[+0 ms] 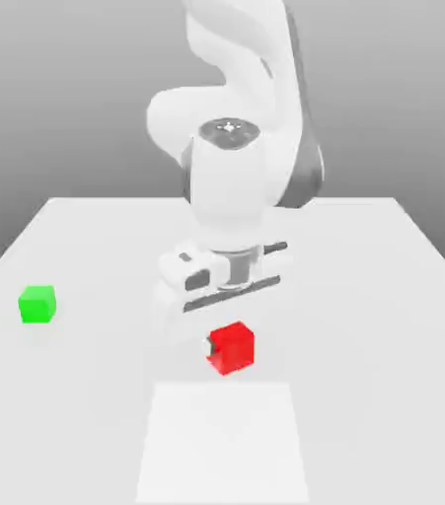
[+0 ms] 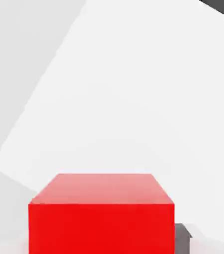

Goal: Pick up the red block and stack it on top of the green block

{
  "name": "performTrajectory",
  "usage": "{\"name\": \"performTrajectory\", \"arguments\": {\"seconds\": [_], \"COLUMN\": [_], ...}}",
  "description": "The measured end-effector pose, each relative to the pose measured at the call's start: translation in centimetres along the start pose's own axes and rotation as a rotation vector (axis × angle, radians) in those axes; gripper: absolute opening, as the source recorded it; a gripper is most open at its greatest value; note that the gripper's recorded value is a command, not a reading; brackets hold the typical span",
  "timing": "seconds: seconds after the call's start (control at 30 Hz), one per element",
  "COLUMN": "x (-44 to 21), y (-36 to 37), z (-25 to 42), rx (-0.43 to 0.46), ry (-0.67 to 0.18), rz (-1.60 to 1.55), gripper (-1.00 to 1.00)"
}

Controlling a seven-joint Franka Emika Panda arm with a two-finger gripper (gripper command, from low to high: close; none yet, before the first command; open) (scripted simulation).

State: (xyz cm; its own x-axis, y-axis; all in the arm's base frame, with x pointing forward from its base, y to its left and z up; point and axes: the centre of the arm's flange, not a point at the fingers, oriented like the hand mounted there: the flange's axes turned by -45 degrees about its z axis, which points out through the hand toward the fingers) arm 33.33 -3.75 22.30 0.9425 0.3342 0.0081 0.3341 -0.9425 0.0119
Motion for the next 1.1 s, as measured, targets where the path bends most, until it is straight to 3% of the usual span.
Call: {"name": "performTrajectory", "arguments": {"seconds": [0.43, 0.8, 1.1], "x": [-12.9, -30.0, -31.4], "y": [15.6, 20.6, 21.2], "z": [-2.3, -2.5, -0.1], "rx": [-0.016, 0.0, 0.017], "ry": [0.006, -0.012, 0.002], "rz": [0.815, 1.512, 1.574], "gripper": [-1.0, -1.0, -1.0]}}
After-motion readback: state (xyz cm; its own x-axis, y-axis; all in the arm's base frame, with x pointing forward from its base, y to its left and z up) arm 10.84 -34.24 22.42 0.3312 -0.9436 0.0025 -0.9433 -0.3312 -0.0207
